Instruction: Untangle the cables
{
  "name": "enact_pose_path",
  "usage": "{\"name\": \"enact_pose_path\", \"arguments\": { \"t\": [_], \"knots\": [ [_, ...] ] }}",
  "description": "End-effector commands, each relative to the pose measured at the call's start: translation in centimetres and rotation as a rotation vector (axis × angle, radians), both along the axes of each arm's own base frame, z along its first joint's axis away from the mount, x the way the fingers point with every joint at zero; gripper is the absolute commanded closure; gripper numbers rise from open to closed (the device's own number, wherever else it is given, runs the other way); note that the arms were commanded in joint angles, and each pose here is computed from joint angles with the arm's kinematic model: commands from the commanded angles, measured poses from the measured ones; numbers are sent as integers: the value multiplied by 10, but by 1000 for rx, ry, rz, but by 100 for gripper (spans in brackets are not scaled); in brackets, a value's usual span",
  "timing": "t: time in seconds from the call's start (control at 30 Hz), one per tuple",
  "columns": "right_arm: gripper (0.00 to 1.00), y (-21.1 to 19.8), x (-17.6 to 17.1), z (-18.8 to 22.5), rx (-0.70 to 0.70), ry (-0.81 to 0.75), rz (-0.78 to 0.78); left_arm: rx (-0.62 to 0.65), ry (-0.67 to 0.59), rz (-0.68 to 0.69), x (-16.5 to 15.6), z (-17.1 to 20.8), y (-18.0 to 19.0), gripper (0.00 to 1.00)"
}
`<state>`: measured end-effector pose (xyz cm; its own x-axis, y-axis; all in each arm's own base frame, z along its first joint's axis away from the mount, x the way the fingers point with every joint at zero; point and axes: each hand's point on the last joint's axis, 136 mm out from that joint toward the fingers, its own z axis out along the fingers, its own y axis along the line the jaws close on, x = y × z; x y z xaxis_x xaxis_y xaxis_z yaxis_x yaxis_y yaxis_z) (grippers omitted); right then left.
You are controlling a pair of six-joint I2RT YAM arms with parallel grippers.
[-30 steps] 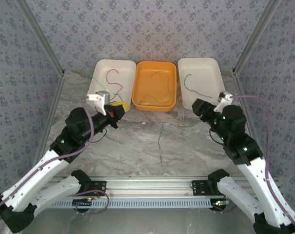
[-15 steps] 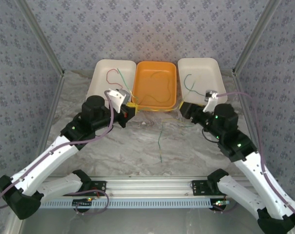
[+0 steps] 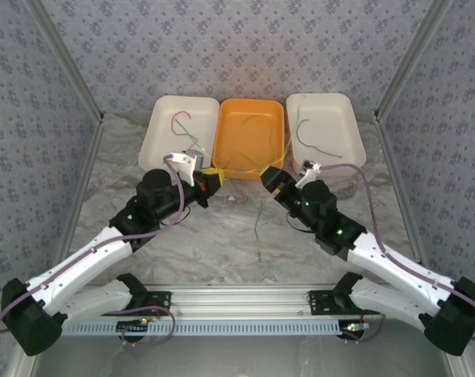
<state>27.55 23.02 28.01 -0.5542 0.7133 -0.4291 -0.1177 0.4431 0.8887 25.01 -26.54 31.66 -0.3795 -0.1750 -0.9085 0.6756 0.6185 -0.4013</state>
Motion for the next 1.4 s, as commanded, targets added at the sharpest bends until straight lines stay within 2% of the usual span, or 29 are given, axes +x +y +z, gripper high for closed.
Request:
{"name": "enact_pose_path", "arguments": {
  "t": [0.0, 0.13, 0.4, 0.6, 0.67, 0.7, 0.73, 0.77, 0.8, 0.87, 1.0, 1.07, 1.17, 1.23, 1.37],
  "knots": [
    [38, 8, 11, 27, 143, -33, -65, -144, -67, 37, 0, 37, -1, 100],
    [41, 8, 24, 32, 166, -51, -104, -170, -71, 23, -6, 42, -5, 100],
    [100, 13, 36, 38, 133, -36, -113, -198, -56, 24, -10, 37, -4, 100],
    [100, -3, 48, 37, -19, -37, -143, -199, -42, 23, -15, 33, 1, 100],
    [100, -2, 54, 34, -18, -28, -114, -207, -49, 24, -17, 34, 3, 100],
    [94, 3, 55, 35, -4, -35, -84, -211, -51, 36, -16, 34, 6, 100],
    [80, 8, 53, 34, 0, -32, -61, -209, -48, 44, -15, 34, 6, 100],
    [60, 13, 50, 32, 1, -22, -40, -205, -47, 57, -13, 33, 8, 100],
    [44, 17, 44, 31, 2, -14, -31, -202, -44, 68, -12, 31, 9, 100],
    [34, 16, 31, 29, 4, -7, -50, -198, -43, 89, -8, 30, 11, 100],
    [28, 10, 0, 32, -4, -32, -105, -202, -45, 110, -6, 25, 13, 100],
    [27, 16, -4, 24, 5, -9, -101, -212, -44, 106, -6, 24, 12, 100],
    [26, 27, 6, 9, 71, 24, -88, -230, -42, 92, -7, 24, 10, 100],
    [28, 31, 14, 18, 117, -17, -81, -236, -34, 82, -8, 23, 8, 100],
    [34, 36, 27, 22, 86, 25, -78, -259, -36, 77, -14, 24, 12, 100]
  ]
}}
